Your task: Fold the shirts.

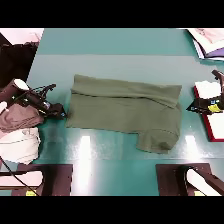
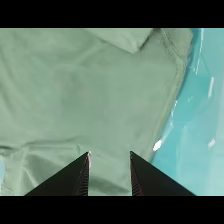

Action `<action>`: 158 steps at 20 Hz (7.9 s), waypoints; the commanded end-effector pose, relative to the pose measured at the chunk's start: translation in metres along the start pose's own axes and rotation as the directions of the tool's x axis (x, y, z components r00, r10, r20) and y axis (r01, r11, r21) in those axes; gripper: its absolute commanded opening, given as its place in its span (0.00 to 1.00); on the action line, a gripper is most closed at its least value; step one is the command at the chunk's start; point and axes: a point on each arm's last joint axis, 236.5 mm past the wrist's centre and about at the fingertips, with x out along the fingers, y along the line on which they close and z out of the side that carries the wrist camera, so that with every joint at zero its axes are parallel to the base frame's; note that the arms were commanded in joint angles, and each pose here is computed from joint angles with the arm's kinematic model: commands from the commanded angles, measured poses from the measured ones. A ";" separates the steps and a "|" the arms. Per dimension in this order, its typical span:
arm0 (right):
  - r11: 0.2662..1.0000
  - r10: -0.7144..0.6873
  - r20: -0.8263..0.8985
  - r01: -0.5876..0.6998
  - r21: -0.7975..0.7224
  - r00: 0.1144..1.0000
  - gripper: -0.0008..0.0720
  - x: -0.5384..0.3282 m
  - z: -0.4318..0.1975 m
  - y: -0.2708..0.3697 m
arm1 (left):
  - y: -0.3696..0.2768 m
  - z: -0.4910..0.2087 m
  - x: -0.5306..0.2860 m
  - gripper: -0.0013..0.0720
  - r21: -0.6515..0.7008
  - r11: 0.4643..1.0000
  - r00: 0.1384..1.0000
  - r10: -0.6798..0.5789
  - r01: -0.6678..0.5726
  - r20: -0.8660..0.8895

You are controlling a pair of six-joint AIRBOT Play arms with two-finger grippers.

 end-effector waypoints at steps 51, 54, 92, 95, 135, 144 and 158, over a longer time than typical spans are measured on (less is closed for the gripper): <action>0.997 -0.062 0.095 0.058 0.043 0.994 0.04 -0.049 -0.047 0.012 | -0.084 -0.025 -0.094 0.05 0.184 0.961 0.925 0.131 -0.208 0.358; 0.999 -0.007 0.062 0.005 0.041 0.998 0.04 -0.021 -0.023 0.014 | -0.075 0.000 -0.087 0.05 0.158 0.965 0.912 0.136 -0.211 0.387; 0.930 0.338 0.007 -0.336 0.150 0.941 0.98 0.089 0.070 0.001 | -0.039 0.091 -0.068 0.05 -0.052 0.992 0.847 0.125 -0.115 0.517; 0.905 0.408 0.001 -0.405 0.133 0.913 0.97 0.108 0.071 -0.003 | -0.057 0.088 -0.056 0.05 -0.004 0.992 0.861 0.108 -0.122 0.497; 0.662 0.572 -0.139 -0.555 -0.503 0.808 0.03 -0.043 0.100 0.334 | -0.251 0.197 0.120 0.05 0.396 0.917 0.945 -0.089 -0.045 0.314; 0.640 0.590 -0.160 -0.580 -0.504 0.791 0.03 -0.007 0.088 0.373 | -0.218 0.213 0.025 0.05 0.383 0.914 0.920 -0.030 -0.132 0.390; 0.442 0.730 -0.181 -0.657 -0.610 0.659 0.04 0.076 0.033 0.511 | -0.102 0.172 -0.218 0.05 0.190 0.958 0.795 0.057 -0.213 0.604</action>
